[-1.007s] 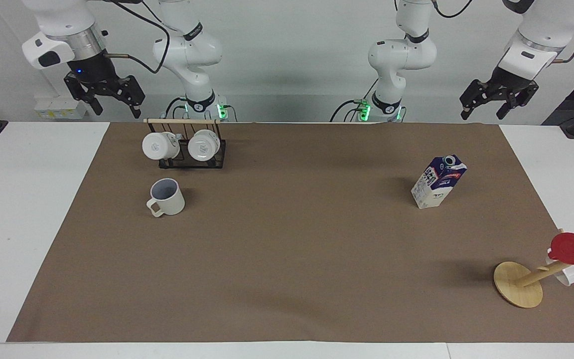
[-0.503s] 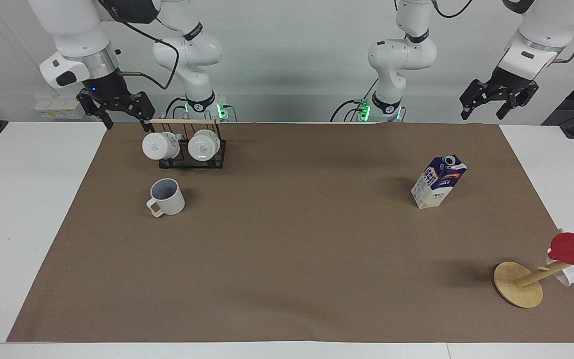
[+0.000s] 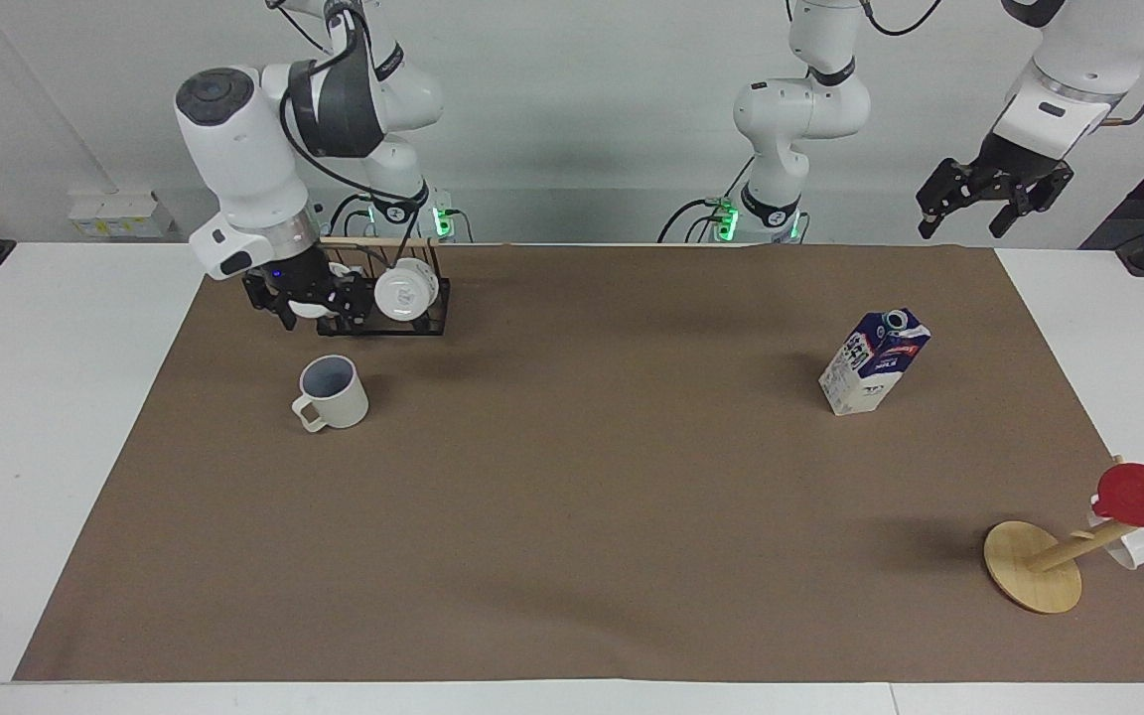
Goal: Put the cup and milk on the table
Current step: 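Reach the right gripper to the dark mug and grasp its rim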
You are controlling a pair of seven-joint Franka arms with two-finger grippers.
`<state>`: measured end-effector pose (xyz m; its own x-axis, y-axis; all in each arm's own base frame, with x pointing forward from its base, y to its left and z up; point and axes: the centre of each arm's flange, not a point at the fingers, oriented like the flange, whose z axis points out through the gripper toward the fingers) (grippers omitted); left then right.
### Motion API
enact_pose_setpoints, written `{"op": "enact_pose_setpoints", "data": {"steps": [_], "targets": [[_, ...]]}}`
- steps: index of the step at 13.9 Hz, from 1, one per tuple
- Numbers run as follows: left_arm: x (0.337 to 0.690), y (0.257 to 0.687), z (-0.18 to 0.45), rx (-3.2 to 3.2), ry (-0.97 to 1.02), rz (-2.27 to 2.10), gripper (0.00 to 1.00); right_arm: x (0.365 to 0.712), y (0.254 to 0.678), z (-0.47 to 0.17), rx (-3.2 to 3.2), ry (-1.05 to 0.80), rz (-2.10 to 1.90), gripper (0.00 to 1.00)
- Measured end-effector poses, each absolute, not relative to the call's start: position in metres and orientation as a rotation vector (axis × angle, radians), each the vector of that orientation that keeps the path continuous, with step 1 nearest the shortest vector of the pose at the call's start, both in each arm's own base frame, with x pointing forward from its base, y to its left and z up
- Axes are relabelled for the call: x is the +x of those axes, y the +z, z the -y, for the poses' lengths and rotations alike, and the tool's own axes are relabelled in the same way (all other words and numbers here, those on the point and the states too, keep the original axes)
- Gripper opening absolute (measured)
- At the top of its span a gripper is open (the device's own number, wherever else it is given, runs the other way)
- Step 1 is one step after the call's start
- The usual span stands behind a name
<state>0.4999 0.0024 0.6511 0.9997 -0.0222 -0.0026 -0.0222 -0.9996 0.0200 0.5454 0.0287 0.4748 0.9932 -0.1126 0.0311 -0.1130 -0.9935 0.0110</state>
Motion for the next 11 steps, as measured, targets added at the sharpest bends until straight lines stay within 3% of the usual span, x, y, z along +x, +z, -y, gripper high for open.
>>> {"op": "enact_pose_setpoints", "data": {"steps": [4, 11], "targets": [[0.500, 0.651, -0.002, 3.121, -0.004, 0.035, 1.00, 0.546, 0.399, -0.030, 3.117, 0.048, 0.177, 1.00], [0.500, 0.651, -0.002, 3.121, -0.004, 0.035, 1.00, 0.554, 0.355, -0.031, 3.109, 0.060, 0.177, 1.00]]}}
